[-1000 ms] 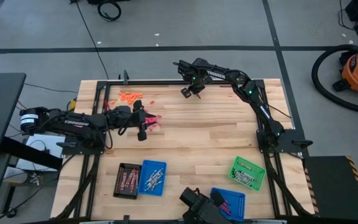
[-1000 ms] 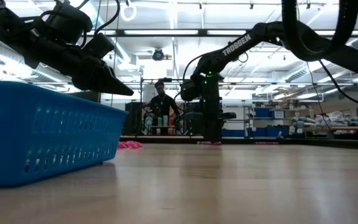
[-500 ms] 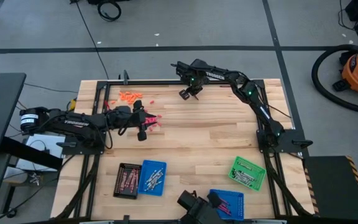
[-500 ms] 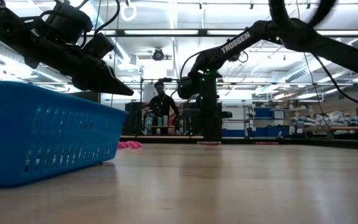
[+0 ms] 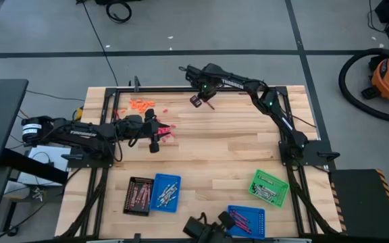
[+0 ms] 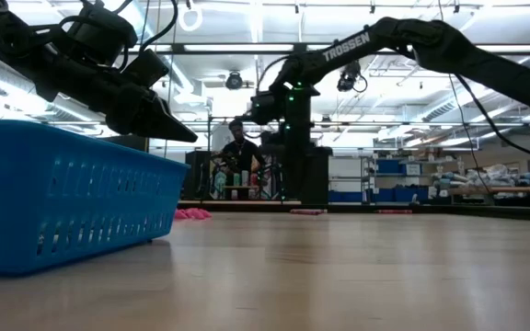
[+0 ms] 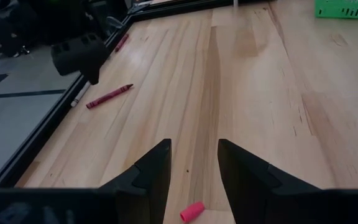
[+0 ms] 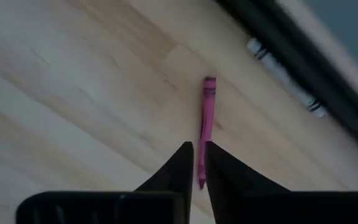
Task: Sort crayons
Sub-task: Put the red crayon into the right blue bin
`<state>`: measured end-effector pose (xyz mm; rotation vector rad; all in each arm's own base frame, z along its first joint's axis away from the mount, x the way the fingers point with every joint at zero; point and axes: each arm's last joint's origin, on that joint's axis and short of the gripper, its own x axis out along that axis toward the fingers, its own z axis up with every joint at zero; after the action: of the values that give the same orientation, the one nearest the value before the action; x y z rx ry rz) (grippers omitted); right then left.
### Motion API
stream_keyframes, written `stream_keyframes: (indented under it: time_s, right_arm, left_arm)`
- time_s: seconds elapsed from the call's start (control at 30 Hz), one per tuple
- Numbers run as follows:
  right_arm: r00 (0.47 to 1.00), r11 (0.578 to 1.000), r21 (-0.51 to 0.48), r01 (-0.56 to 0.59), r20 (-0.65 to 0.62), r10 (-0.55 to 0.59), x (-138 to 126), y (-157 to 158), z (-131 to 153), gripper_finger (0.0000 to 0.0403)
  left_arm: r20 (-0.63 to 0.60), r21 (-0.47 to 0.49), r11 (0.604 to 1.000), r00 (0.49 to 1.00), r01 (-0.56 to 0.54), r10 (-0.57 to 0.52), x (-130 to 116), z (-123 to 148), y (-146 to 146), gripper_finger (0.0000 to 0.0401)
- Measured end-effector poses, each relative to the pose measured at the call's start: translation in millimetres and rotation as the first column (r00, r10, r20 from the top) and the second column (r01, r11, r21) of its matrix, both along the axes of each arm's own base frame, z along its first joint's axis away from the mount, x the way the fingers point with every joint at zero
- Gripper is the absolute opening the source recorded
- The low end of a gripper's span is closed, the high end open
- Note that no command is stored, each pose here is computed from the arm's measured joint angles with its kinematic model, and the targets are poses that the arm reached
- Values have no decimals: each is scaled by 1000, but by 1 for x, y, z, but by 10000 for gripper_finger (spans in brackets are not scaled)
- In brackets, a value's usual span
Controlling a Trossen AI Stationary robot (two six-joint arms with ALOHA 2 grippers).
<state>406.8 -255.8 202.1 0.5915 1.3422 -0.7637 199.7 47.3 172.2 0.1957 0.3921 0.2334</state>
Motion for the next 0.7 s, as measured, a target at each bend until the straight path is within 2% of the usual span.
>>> stream_keyframes:
  time_s: [0.1, 0.23, 0.5, 0.7]
  right_arm:
    - [1000, 996, -88, 1, -31, -4, 6, 6, 1, 65]
    - [1000, 997, -75, -8, 20, 10, 10, 2, -6, 92]
    - [1000, 998, -60, 27, 10, -26, 4, -4, -21, 165]
    - [1000, 998, -57, 21, -1, -21, 2, -5, -22, 182]
  left_arm:
    - [0, -1, 1000, 1000, 0, 0, 0, 0, 0, 141]
    - [1, -6, 1000, 1000, -2, 2, 0, 0, 0, 141]
    - [0, -3, 1000, 1000, -1, 1, 0, 0, 0, 141]
    - [-1, -2, 1000, 1000, -1, 1, 0, 0, 0, 141]
